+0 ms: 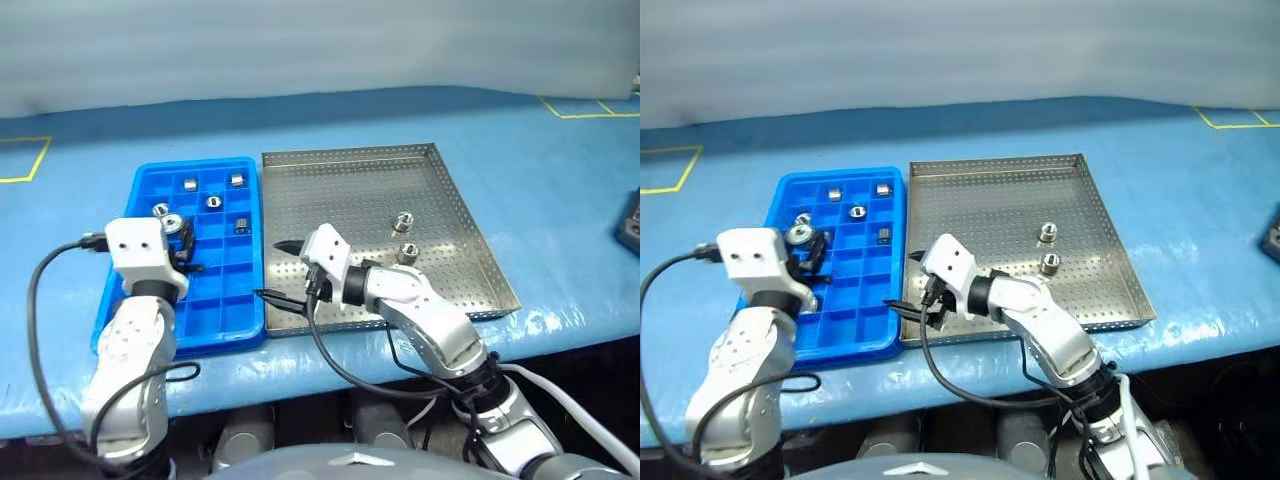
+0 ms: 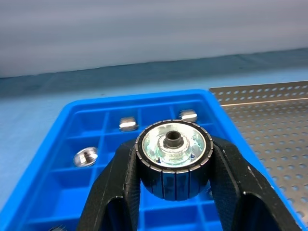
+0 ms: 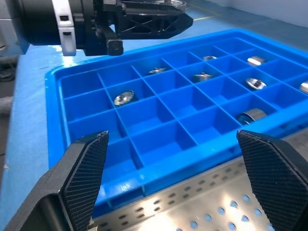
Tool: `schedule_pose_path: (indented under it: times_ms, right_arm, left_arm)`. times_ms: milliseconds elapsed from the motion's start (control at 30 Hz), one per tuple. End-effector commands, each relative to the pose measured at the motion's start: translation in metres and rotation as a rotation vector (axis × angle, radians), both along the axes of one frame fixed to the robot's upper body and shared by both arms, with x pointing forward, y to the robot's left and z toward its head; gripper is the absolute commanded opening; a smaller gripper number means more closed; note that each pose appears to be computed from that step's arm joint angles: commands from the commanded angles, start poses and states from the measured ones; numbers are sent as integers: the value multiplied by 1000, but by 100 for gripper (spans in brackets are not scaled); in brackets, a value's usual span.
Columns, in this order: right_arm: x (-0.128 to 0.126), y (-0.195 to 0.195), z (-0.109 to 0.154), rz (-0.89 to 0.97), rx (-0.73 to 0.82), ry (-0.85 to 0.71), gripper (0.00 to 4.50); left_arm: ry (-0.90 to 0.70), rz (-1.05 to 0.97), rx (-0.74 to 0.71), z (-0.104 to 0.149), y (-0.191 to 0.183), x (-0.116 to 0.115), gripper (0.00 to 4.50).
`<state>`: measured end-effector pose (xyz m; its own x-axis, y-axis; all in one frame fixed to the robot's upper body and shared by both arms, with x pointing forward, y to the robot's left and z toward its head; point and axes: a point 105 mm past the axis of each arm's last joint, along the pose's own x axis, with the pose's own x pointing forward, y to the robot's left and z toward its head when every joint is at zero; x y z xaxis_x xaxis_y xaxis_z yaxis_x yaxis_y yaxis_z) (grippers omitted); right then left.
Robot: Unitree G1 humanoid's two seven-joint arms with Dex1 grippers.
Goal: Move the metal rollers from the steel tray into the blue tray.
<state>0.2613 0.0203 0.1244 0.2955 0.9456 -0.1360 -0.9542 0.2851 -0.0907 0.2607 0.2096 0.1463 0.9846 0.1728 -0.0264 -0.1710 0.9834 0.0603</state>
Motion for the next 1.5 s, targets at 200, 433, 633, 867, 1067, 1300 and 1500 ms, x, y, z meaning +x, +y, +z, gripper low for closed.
schedule_pose_path:
  times_ms: [200, 433, 633, 867, 1067, 1300, 1500]
  right_arm:
    - [-13, 25, 10, 164, 41, -35, 450]
    - [-17, 29, 9, 191, 51, -21, 450]
    - [-19, 28, 7, 184, 54, -14, 450]
    - [-14, 18, 6, 105, 55, -12, 450]
    - [1, -6, 5, -81, 54, -12, 450]
    - [35, -54, -5, -485, -16, -42, 450]
    - [58, -91, -7, -829, -34, -50, 450]
  left_arm:
    - [39, 187, 15, -4, 19, -45, 169]
    - [118, 320, -59, -26, 27, -68, 169]
    - [176, 312, -101, -43, 26, -68, 169]
    - [152, 247, -93, -39, 22, -50, 400]
    - [57, 118, -21, -17, 14, -19, 447]
    - [-73, -193, 79, 4, -35, 15, 447]
    - [-130, -452, 32, 4, -86, 26, 447]
